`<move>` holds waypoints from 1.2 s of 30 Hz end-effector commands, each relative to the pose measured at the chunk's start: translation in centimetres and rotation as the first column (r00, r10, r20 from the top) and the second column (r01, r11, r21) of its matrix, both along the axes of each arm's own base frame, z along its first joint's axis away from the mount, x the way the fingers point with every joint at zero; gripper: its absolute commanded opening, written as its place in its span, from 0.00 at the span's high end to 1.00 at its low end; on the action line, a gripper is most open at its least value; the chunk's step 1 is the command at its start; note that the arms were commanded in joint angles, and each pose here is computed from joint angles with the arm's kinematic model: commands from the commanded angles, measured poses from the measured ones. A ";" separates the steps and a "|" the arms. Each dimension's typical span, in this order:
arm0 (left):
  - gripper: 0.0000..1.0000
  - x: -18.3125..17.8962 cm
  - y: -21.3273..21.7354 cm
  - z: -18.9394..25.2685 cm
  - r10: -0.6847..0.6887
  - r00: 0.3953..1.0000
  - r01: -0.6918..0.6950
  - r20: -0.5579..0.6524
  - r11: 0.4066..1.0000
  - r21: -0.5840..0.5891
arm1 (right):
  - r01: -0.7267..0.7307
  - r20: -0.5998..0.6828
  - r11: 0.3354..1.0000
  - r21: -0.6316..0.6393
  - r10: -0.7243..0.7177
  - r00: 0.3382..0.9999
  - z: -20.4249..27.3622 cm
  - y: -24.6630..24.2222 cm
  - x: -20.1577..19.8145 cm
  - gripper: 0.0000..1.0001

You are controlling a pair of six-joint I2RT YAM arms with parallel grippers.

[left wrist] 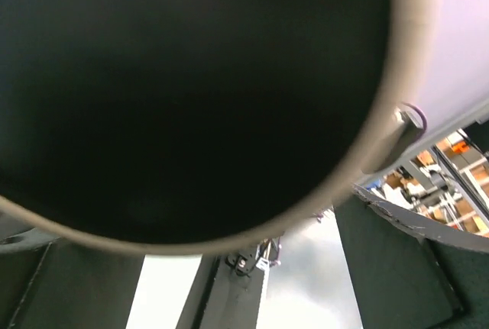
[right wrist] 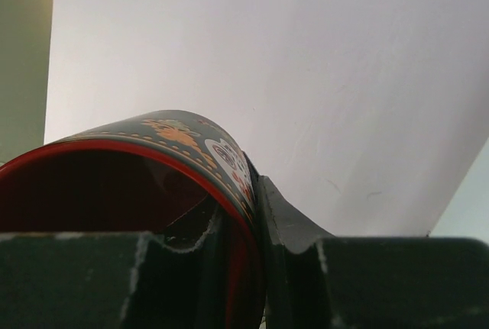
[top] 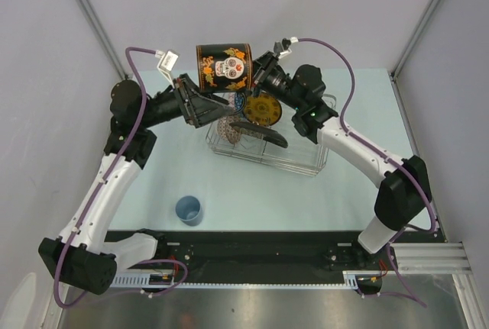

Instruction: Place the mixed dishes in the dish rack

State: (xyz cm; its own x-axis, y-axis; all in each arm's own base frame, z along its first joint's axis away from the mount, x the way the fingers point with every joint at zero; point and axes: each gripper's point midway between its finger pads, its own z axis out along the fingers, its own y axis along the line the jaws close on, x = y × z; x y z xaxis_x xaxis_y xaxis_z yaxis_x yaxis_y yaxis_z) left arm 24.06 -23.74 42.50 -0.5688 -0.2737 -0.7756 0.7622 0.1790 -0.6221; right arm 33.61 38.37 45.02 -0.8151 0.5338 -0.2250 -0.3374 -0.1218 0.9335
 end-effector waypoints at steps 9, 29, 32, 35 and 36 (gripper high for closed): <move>0.00 -0.2 -0.1 2.1 0.019 0.999 -0.016 0.038 0.998 -0.068 | -0.024 0.178 0.940 0.340 -0.040 0.983 8.3 0.3 -4.5 1.00; 0.01 -2.5 -0.4 0.0 -0.039 0.999 0.037 -0.025 0.997 -0.064 | 0.008 0.192 0.919 0.394 -0.091 0.977 8.6 -0.2 -3.8 1.00; 0.04 -2.2 -0.4 0.6 -0.031 0.999 0.030 -0.012 0.997 -0.072 | -0.001 0.189 0.920 0.392 -0.079 0.979 8.3 0.2 -3.9 1.00; 0.08 -2.0 -0.3 1.5 -0.021 1.000 0.022 0.011 0.997 -0.078 | -0.003 0.191 0.917 0.399 -0.081 0.978 8.3 0.1 -4.0 1.00; 0.09 -2.0 -0.1 1.9 -0.012 1.000 0.014 0.021 0.996 -0.083 | -0.002 0.191 0.918 0.397 -0.081 0.978 8.2 0.1 -4.0 1.00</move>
